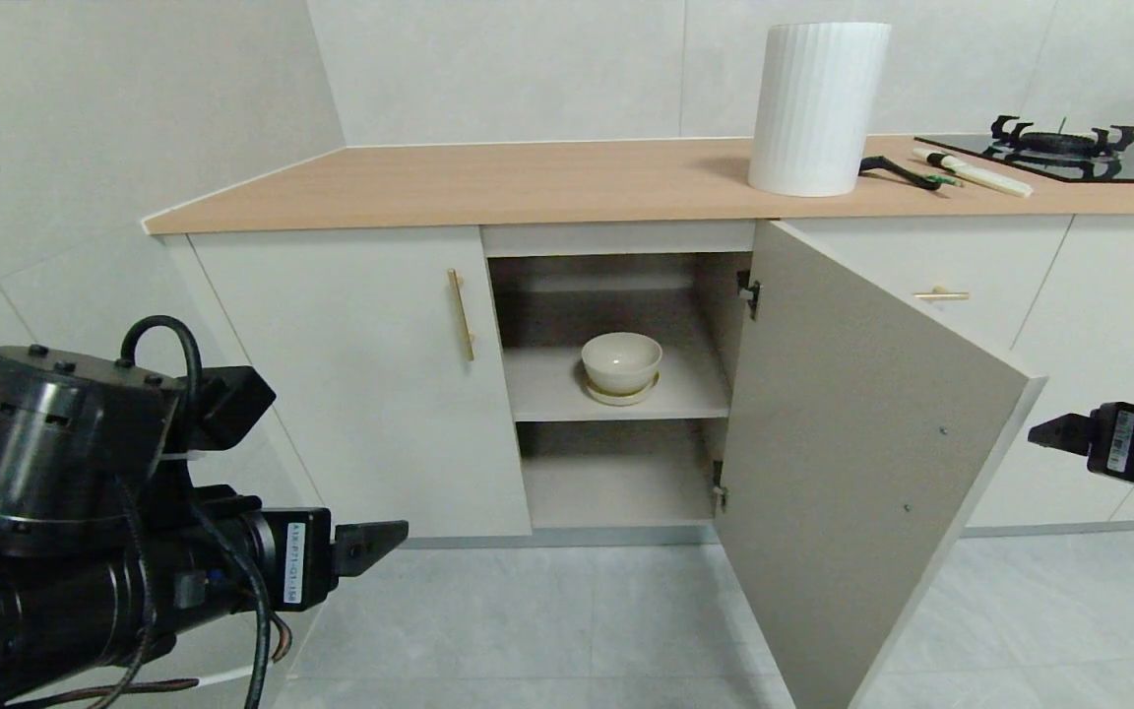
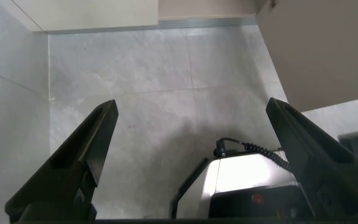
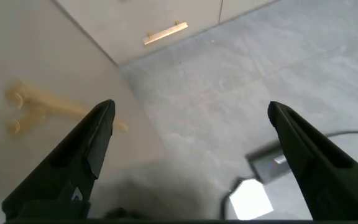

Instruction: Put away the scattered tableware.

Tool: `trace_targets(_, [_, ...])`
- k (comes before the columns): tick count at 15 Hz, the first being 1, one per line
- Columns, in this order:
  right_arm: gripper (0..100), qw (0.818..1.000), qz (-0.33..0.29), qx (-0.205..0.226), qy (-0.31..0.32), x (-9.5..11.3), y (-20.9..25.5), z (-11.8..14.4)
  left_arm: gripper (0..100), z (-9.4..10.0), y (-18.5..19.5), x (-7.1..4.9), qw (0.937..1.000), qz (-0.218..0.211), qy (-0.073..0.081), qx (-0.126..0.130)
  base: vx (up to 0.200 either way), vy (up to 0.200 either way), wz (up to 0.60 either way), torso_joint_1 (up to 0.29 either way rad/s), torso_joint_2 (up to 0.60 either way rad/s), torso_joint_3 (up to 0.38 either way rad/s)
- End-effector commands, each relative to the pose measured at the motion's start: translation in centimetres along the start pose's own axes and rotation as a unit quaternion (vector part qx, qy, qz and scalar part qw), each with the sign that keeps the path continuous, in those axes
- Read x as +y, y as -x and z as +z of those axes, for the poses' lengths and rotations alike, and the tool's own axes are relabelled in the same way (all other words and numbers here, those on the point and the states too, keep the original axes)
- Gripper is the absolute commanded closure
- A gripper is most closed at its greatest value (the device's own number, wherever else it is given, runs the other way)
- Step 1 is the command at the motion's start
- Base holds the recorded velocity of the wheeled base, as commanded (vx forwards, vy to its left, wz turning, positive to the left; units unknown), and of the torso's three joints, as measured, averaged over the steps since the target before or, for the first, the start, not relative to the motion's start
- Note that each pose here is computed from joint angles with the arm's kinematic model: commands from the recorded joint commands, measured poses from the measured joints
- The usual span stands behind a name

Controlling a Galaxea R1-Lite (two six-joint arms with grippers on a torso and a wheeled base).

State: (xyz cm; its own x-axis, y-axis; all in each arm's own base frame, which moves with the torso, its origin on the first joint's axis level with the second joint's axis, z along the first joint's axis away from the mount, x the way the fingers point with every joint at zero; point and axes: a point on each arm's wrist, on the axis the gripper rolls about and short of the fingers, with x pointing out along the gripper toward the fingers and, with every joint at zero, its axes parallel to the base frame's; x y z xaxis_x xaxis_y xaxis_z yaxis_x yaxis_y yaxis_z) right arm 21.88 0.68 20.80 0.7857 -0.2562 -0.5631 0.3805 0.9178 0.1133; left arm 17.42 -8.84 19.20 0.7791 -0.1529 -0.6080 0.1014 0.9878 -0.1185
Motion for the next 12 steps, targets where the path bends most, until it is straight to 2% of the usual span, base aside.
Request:
trace_targets(1, [0, 1.0, -0.005, 0.014, -0.005, 0.4, -1.4, -0.3, 0, 0.0, 0.0, 0.0, 1.0, 0.0, 0.0, 0.0, 0.0, 0.0, 0.0, 0.0, 0.0, 0.0])
trace_targets(10, [0, 0.998, 0.022, 0.031, -0.04, 2.8, -2.9, -1.4, 0, 0.0, 0.0, 0.0, 1.0, 0.0, 0.0, 0.0, 0.0, 0.0, 0.0, 0.0, 0.0, 0.0])
trace_targets(12, [0, 0.997, 0.044, 0.037, -0.049, 4.0, -2.5, -1.9, 0, 0.0, 0.0, 0.0, 1.0, 0.0, 0.0, 0.0, 0.0, 0.0, 0.0, 0.0, 0.0, 0.0])
